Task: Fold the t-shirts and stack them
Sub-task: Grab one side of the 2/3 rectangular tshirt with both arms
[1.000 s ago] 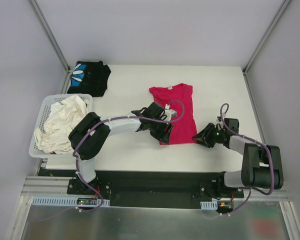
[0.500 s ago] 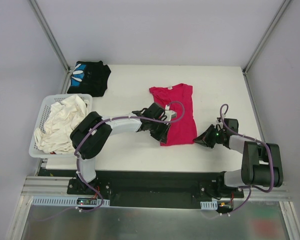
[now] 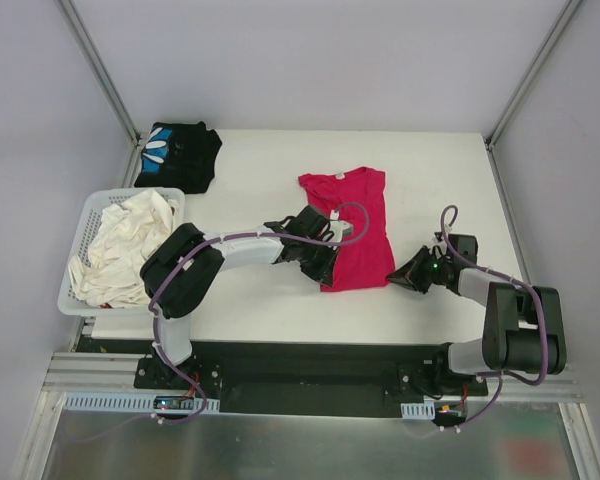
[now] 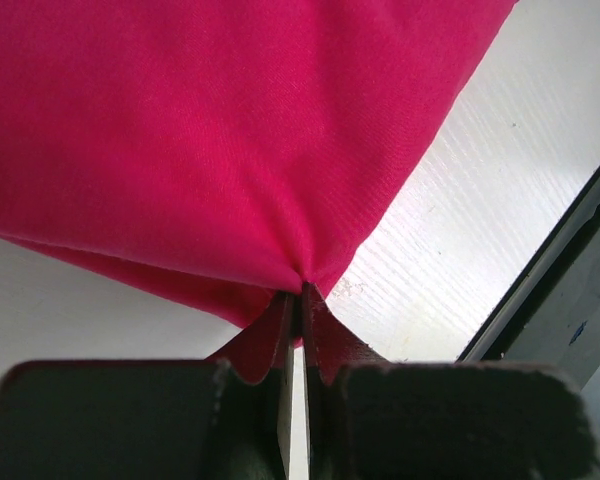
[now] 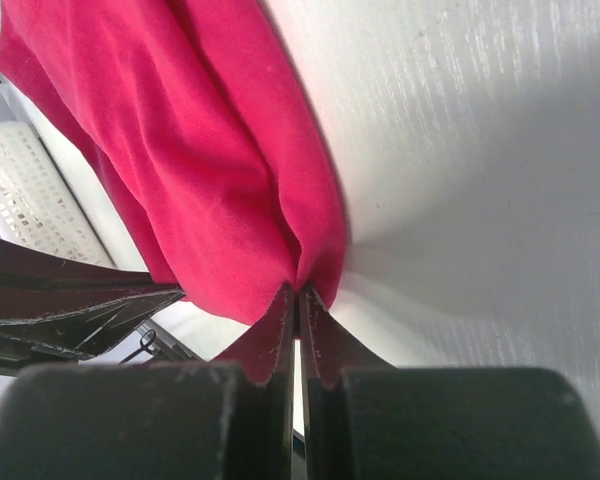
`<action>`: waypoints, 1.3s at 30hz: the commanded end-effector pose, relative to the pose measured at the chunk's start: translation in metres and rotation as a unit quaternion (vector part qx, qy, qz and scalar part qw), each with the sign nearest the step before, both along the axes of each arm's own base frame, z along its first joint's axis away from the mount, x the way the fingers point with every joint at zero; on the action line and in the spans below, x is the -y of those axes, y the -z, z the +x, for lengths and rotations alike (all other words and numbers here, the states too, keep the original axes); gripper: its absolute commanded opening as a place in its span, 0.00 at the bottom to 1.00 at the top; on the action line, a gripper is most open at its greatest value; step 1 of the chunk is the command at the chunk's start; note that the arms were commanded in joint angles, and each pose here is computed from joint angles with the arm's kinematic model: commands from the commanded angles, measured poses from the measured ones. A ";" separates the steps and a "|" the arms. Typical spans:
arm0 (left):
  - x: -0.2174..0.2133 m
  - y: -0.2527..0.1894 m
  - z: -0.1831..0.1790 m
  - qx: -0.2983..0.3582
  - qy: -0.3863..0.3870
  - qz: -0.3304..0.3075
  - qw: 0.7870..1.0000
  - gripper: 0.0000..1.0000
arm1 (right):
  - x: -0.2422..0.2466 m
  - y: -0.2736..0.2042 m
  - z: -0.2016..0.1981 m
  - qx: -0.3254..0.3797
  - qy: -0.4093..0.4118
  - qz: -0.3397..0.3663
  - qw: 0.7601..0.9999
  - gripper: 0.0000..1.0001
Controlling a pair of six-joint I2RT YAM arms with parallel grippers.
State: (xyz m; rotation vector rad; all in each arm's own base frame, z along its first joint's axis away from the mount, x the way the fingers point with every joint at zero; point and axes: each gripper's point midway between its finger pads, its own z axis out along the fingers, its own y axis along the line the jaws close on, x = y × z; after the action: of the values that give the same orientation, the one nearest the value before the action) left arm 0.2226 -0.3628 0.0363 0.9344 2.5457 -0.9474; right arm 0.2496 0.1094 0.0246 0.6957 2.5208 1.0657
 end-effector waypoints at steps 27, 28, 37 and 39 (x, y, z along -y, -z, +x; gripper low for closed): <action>-0.024 -0.023 -0.001 0.028 -0.034 0.036 0.998 0.86 | 0.000 -0.020 0.012 0.035 0.000 -0.002 0.999 0.02; -0.025 -0.024 -0.002 0.026 -0.036 0.034 0.998 0.86 | 0.000 -0.021 0.013 0.036 0.000 -0.002 0.999 0.02; -0.029 -0.008 -0.018 -0.026 -0.062 0.047 0.997 0.83 | 0.004 -0.020 0.013 0.041 -0.001 -0.018 0.999 0.01; -0.030 -0.006 -0.022 -0.037 -0.068 0.050 0.996 0.83 | 0.004 -0.018 0.013 0.041 -0.002 -0.020 0.999 0.01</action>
State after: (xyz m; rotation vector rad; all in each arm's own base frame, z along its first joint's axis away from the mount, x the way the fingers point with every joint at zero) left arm 0.2114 -0.3335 0.0397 0.8097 2.6564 -0.8211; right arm 0.2568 0.1080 0.0358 0.6748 2.4909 1.0556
